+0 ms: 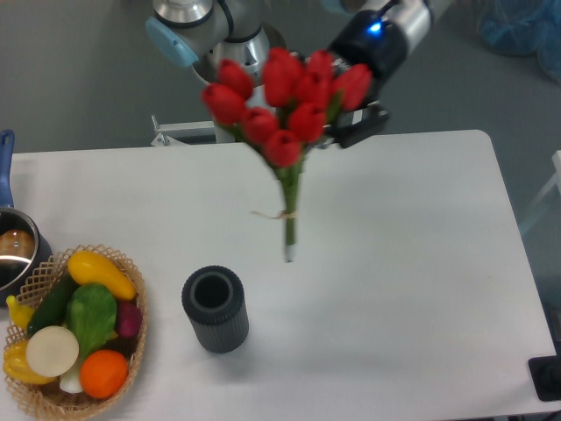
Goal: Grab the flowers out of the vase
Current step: 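Carry the tulip bunch up and away from the vase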
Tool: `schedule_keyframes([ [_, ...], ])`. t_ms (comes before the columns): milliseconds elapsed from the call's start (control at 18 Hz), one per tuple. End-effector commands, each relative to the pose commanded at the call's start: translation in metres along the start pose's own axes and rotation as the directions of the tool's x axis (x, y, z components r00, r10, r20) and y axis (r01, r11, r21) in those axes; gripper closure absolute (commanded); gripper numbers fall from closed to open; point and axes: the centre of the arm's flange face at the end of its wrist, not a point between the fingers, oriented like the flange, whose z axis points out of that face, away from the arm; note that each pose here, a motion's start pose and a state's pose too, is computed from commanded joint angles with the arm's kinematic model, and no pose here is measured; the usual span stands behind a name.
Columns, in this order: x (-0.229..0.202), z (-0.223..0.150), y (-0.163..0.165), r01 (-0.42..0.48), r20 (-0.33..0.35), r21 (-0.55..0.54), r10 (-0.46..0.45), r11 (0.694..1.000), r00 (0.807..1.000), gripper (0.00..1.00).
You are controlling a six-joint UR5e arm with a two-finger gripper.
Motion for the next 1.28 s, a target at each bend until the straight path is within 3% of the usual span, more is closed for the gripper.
schedule_keyframes([
  [278,-0.032,-0.031,0.014,0.025,0.122,-0.073,-0.016,0.997,0.992,0.66],
  [444,-0.051,-0.042,0.024,0.044,0.153,-0.085,-0.03,0.995,0.988,0.66],
  [1278,-0.088,-0.081,0.05,0.062,0.219,-0.081,-0.043,0.995,0.975,0.66],
])
